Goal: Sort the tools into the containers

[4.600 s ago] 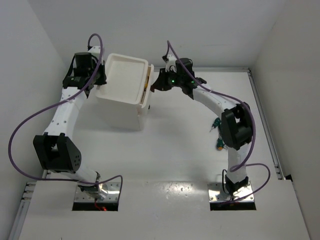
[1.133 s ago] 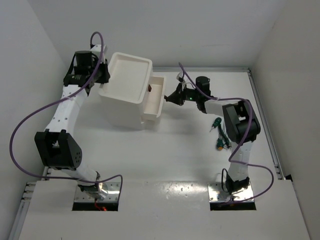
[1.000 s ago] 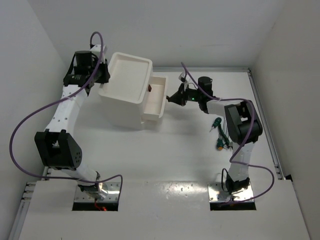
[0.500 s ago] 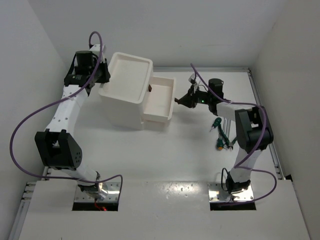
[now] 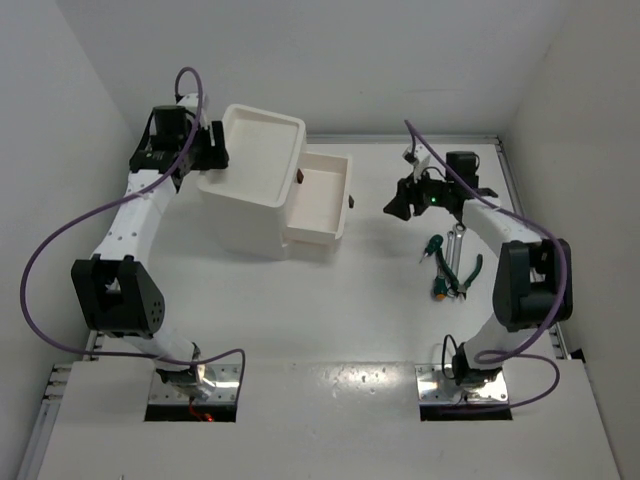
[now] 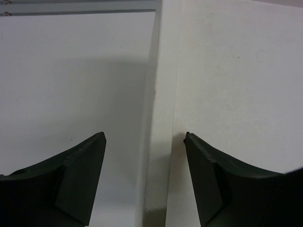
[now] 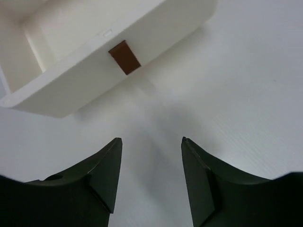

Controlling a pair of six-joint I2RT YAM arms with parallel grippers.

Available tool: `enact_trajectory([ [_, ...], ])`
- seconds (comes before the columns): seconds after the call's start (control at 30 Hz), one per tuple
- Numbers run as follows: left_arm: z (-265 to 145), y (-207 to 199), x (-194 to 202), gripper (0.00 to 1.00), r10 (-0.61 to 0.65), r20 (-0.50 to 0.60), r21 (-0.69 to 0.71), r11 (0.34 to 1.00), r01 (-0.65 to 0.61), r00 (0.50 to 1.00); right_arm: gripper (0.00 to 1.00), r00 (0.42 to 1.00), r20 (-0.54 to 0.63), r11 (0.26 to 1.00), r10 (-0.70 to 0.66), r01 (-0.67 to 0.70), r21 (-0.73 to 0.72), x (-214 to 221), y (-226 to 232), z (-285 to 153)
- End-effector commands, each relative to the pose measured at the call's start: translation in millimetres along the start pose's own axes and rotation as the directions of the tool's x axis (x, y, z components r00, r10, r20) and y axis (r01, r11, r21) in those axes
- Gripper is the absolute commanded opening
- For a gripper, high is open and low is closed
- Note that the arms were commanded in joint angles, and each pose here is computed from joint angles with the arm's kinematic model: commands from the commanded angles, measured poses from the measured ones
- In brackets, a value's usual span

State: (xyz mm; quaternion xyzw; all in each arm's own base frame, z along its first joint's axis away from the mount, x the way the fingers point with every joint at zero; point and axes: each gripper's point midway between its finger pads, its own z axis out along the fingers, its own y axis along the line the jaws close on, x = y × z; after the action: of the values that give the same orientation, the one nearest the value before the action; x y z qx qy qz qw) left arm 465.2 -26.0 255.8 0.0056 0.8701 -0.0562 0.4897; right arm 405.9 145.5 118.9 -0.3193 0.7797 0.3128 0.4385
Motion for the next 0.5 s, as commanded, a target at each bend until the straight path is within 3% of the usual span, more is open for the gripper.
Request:
enact_trajectory([
  [0.0,-6,1,7,0.74,-0.013,-0.027,-0.001,1.000,0.013,1.000,0.53,0.986,-0.167,0.995,0.028,-0.011,0.098,3,-5,-42],
  [0.13,-16,-8,-6,0.76,0.008,0.020,0.026,1.000,-0.008,1.000,0.50,0.941,-0.308,0.967,0.140,-0.063,0.246,37,-8,-84],
  [0.23,-19,-9,-9,0.77,0.032,0.036,0.014,0.999,-0.032,0.999,0.50,0.929,-0.359,0.967,0.093,0.001,0.255,45,-2,-109],
  [0.47,-39,-3,-26,0.81,0.060,0.121,-0.045,0.997,-0.055,0.991,0.44,0.785,-0.592,0.977,0.184,-0.079,0.198,84,38,-155],
])
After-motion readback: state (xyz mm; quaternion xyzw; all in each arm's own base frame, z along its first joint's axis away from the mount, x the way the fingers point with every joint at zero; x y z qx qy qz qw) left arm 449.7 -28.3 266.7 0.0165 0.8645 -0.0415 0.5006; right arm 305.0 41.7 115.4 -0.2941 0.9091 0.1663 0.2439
